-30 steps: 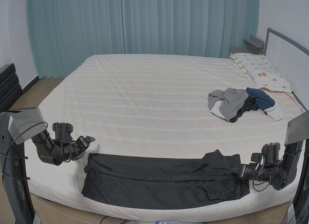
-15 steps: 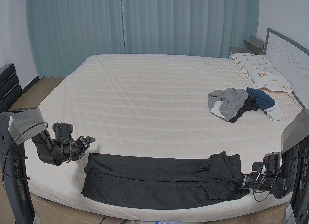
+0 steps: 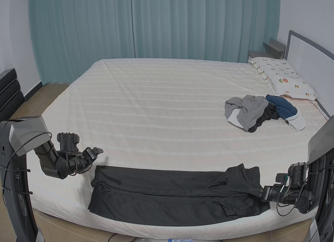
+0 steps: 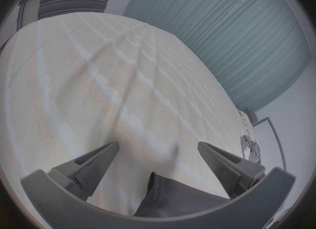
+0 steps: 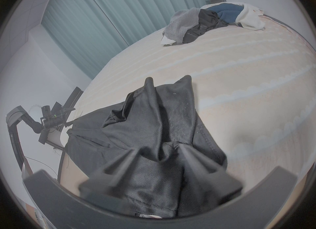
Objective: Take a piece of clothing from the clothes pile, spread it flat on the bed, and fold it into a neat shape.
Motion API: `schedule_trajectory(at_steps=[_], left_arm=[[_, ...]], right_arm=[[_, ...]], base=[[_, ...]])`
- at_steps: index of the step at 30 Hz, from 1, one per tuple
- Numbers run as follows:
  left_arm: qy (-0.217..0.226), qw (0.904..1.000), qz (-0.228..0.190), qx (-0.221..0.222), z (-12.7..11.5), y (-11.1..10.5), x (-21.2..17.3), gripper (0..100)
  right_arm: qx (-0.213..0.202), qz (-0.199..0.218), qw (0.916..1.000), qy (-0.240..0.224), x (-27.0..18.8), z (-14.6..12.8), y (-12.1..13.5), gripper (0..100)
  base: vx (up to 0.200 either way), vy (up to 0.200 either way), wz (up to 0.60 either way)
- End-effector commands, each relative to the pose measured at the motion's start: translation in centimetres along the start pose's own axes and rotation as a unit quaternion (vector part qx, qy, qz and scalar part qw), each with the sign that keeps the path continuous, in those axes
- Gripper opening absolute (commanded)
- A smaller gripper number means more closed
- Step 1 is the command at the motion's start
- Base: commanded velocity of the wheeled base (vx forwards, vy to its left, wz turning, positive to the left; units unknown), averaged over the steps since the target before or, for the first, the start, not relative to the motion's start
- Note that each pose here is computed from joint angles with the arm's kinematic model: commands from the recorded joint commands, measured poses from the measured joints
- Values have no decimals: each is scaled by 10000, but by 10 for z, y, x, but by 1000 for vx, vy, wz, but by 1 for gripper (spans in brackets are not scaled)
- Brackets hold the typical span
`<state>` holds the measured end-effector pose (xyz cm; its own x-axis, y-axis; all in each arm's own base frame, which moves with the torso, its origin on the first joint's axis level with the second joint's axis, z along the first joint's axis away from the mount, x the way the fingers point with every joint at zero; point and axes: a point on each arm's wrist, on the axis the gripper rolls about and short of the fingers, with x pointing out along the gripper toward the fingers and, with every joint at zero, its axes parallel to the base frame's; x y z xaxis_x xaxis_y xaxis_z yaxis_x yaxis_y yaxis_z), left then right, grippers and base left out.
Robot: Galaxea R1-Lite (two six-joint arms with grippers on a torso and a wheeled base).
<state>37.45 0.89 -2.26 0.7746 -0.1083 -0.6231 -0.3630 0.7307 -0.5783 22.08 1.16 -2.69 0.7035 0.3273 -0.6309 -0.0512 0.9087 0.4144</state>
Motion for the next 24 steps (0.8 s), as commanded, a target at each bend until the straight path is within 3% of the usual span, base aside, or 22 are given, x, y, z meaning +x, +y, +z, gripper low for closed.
schedule_trajectory(at_steps=[1,6,13,18,24], left_arm=[[-1,10000,0,-4,0,0,0,100],[10,10000,10,-6,-1,1,0,100],[57,10000,3,2,-2,1,0,100],[85,10000,19,26,-4,2,0,100],[90,10000,24,33,-4,3,0,100]], right_arm=[[-36,67,9990,-436,-8,15,3,100],[-241,267,9948,-953,-12,35,13,100],[-470,502,9918,-1080,0,38,41,100],[-383,628,9953,-625,30,42,69,100],[218,473,9982,-293,56,54,100,100]], base=[[0,0,0],[0,0,0],[0,0,0],[0,0,0],[0,0,0]])
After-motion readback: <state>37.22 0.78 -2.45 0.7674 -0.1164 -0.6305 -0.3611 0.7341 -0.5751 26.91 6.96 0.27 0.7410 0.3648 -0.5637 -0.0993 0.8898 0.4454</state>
